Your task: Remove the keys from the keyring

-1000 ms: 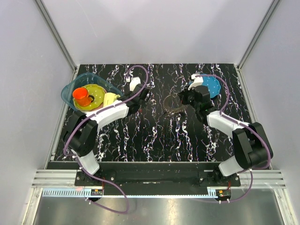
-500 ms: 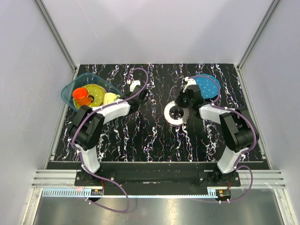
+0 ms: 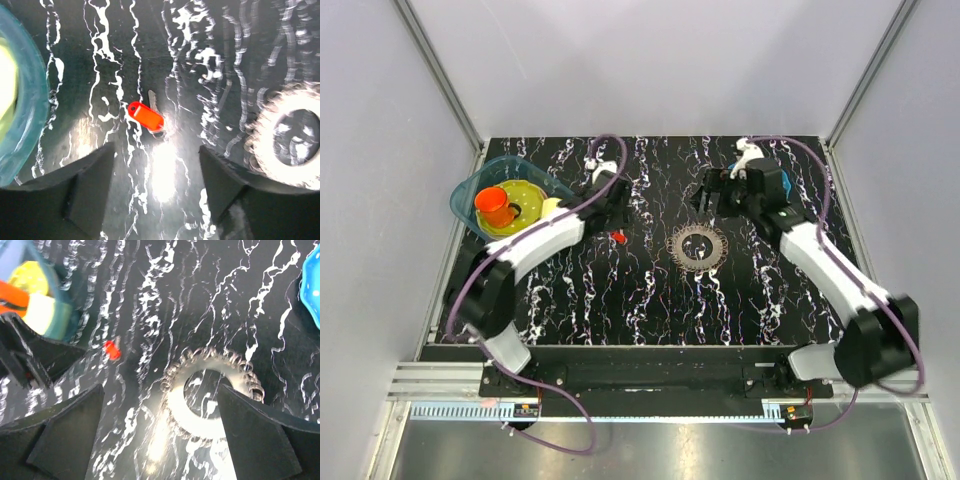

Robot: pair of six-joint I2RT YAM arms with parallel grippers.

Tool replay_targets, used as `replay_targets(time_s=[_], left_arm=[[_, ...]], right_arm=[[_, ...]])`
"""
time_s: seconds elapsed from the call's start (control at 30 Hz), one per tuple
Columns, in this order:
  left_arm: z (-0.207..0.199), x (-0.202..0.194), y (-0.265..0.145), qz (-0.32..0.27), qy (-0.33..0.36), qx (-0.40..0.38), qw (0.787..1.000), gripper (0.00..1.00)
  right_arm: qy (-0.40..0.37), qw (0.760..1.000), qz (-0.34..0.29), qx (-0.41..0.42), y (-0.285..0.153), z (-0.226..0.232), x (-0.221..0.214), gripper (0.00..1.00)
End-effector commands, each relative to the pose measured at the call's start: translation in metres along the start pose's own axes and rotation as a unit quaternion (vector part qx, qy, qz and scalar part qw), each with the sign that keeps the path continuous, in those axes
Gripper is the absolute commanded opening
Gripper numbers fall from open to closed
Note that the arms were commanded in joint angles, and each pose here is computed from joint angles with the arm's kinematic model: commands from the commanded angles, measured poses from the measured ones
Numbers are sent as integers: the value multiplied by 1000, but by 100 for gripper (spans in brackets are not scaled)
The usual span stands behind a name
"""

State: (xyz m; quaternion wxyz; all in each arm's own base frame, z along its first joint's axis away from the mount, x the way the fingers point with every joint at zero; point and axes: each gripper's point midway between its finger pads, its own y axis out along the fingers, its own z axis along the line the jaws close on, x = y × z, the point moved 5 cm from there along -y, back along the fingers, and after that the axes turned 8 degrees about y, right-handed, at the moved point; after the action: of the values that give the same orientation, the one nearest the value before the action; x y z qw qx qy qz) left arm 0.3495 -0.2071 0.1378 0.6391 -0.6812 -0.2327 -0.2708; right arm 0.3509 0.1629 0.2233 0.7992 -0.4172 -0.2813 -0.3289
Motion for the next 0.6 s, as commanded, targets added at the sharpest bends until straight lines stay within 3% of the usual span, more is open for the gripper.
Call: replay_targets(time_s=[0.0,0.03,0.13,0.4,0.57], left_arm=[[1,32,-84,-75,10,-94,993,82],[-2,32,-99,-83,15,-125,989,90],[1,34,-147,-138,32,-193,971,99],[15,15,-253,-274,33,-339,900,99],[28,-10,-269,-301,39,-354,884,99]], right_arm=[[41,999,12,20,-84,24,0,100],[40,999,2,28,-96,27,-1,100],[24,995,-58,71,-155,36,-5,100],[60,984,-114,123,-221,44,-23,100],[75,979,-134,131,-241,41,-32,100]])
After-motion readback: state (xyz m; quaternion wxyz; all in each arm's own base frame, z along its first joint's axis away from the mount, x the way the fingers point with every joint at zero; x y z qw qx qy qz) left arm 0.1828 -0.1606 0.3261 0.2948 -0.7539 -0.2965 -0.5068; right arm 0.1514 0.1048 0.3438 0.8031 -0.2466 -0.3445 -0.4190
